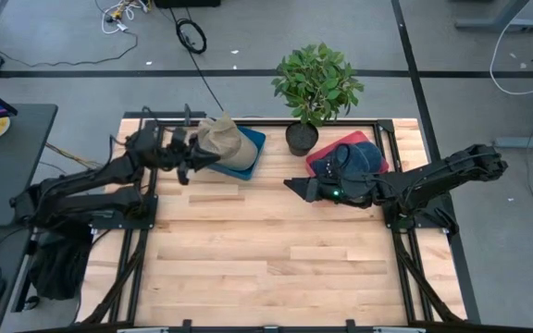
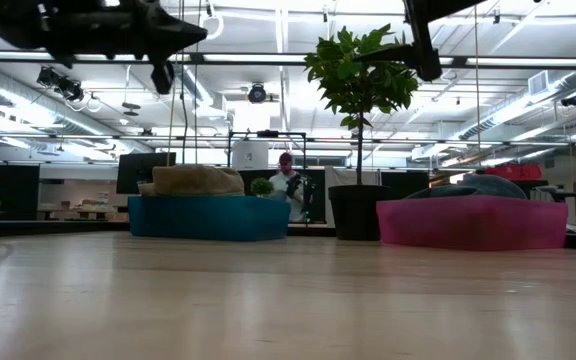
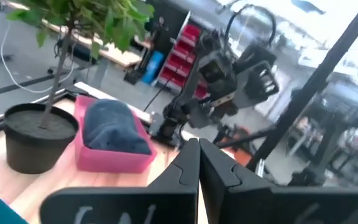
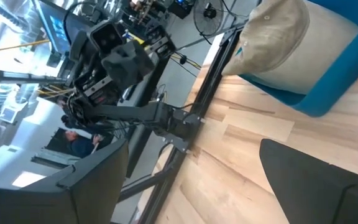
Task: Pick & Place hat
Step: Return to Home Position
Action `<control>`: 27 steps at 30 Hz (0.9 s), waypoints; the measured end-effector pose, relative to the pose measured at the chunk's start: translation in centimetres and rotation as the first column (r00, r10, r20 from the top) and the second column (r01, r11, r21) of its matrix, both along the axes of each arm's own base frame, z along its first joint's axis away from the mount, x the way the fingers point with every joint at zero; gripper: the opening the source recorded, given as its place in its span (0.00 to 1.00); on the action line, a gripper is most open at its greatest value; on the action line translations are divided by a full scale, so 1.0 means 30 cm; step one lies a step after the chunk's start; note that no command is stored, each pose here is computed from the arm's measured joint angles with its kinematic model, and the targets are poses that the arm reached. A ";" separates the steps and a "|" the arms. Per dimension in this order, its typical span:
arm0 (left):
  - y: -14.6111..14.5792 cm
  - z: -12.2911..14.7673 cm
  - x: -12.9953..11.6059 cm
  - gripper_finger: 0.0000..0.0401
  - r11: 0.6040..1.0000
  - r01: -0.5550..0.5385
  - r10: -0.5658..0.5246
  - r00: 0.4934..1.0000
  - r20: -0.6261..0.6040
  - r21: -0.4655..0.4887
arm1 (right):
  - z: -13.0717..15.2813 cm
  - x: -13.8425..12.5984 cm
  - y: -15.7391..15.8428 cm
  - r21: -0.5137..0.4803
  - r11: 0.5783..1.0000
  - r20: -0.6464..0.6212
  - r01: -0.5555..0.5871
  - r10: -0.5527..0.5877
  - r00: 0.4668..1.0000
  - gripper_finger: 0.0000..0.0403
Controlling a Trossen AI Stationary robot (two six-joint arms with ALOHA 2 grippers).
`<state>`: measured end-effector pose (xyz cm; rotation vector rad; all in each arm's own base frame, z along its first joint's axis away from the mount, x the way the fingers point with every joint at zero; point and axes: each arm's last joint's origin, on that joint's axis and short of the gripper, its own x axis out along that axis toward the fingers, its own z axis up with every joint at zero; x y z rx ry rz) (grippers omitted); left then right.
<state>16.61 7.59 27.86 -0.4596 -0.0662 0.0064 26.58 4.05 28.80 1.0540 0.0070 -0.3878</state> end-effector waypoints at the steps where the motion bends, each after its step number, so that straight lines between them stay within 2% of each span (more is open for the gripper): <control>1: -0.009 -0.007 -0.012 0.01 1.000 -0.006 0.006 1.000 0.015 -0.013 | -0.001 0.000 0.000 -0.001 1.000 -0.003 0.000 0.000 1.000 0.91; 7: -0.065 -0.071 -0.100 0.01 0.993 -0.051 0.062 0.993 0.097 -0.109 | -0.012 -0.003 -0.001 0.022 1.000 -0.029 0.007 -0.006 1.000 0.91; 13: -0.116 -0.099 -0.164 0.01 0.980 -0.007 0.053 0.972 0.227 -0.198 | -0.012 -0.003 -0.001 0.030 1.000 -0.027 0.009 -0.008 1.000 0.91; 21: -0.194 -0.128 -0.168 0.01 0.968 0.121 -0.061 0.963 0.262 -0.220 | -0.013 -0.003 -0.001 0.057 0.998 -0.019 0.015 -0.014 1.000 0.91; 24: -0.220 -0.152 -0.163 0.01 0.970 0.103 -0.041 0.963 0.265 -0.222 | -0.013 -0.003 0.000 0.063 0.998 -0.018 0.008 -0.007 1.000 0.91; 27: -0.233 -0.156 -0.163 0.01 0.982 0.079 -0.031 0.964 0.265 -0.170 | -0.012 -0.003 0.000 0.066 0.998 -0.016 0.009 -0.008 1.000 0.91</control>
